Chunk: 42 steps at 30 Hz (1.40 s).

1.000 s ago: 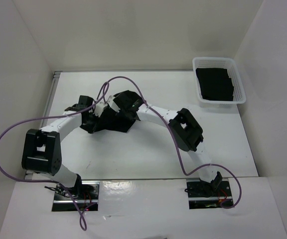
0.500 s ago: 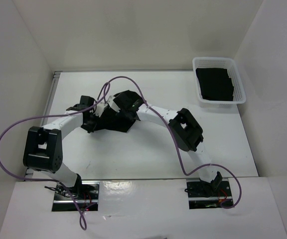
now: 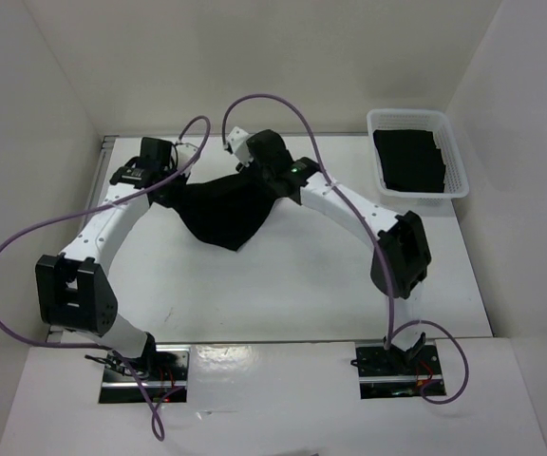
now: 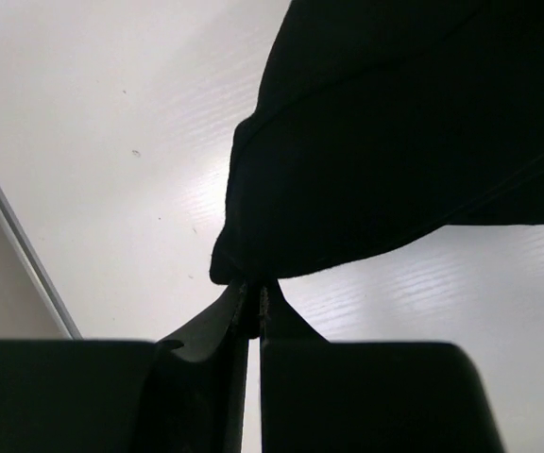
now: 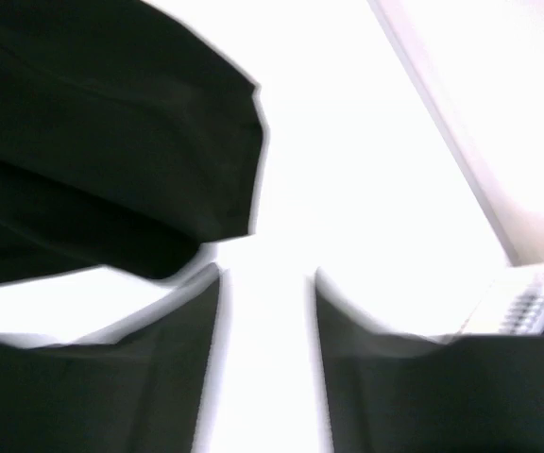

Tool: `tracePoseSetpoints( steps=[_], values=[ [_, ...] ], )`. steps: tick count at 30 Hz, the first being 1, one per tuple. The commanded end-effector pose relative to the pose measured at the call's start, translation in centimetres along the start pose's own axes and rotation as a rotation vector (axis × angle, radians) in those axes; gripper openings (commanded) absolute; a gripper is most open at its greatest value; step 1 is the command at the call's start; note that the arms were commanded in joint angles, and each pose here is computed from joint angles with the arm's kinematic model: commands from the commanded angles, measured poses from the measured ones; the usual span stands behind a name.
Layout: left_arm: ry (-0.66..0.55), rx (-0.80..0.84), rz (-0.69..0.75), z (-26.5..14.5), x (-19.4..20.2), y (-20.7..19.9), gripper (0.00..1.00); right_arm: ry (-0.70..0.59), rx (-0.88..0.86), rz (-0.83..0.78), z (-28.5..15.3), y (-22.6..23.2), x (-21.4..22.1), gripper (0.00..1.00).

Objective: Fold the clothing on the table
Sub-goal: Flatten the skirt out

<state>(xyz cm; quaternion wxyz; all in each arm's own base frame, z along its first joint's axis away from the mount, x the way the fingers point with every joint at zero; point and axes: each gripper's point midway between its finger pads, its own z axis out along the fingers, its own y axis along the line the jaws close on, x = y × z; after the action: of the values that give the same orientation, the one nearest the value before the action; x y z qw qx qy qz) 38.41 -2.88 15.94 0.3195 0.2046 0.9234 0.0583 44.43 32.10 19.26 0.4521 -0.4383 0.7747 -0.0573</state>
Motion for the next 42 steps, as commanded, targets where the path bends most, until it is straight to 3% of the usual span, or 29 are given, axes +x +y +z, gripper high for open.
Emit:
tracePoseSetpoints(
  steps=[1, 4, 9, 15, 19, 24, 27, 30, 42],
  values=[
    [-0.005, 0.028, -0.027, -1.5, -0.9, -0.7, 0.00, -0.074, 0.052, 0.024, -3.9, -2.5, -1.9, 0.57],
    [-0.011, 0.044, -0.030, -1.4, -1.8, -1.1, 0.00, -0.061, 0.058, 0.022, -4.5, -2.3, -0.7, 0.80],
    [0.010, 0.062, -0.022, -0.6, -2.0, -2.0, 0.00, -0.061, 0.003, 0.034, -5.1, -1.0, 0.4, 0.88],
    [0.081, 0.104, -0.027, 1.4, -0.1, -3.2, 0.00, -0.051, -0.110, 0.067, -4.4, 1.9, 1.7, 0.88],
    [0.086, 0.105, -0.038, 1.5, 0.5, -3.4, 0.00, -0.039, -0.350, 0.223, -2.1, 4.5, 2.5, 0.88],
    [0.101, 0.109, -0.037, 1.1, 1.7, -3.7, 0.00, -0.045, -0.533, 0.477, 0.1, 1.6, 3.2, 0.77],
    [0.110, 0.111, -0.046, 0.9, 2.5, -4.0, 0.00, -0.005, -0.643, 0.528, 1.3, 3.6, 4.3, 0.68],
    [0.109, 0.110, -0.046, 0.7, 3.0, -4.1, 0.00, 0.021, -0.735, 0.564, 2.1, 5.7, 5.0, 0.60],
    [0.125, 0.098, -0.080, 0.7, 3.6, -3.2, 0.00, 0.016, -0.840, 0.549, 2.3, 8.1, 4.4, 0.59]
  ],
)
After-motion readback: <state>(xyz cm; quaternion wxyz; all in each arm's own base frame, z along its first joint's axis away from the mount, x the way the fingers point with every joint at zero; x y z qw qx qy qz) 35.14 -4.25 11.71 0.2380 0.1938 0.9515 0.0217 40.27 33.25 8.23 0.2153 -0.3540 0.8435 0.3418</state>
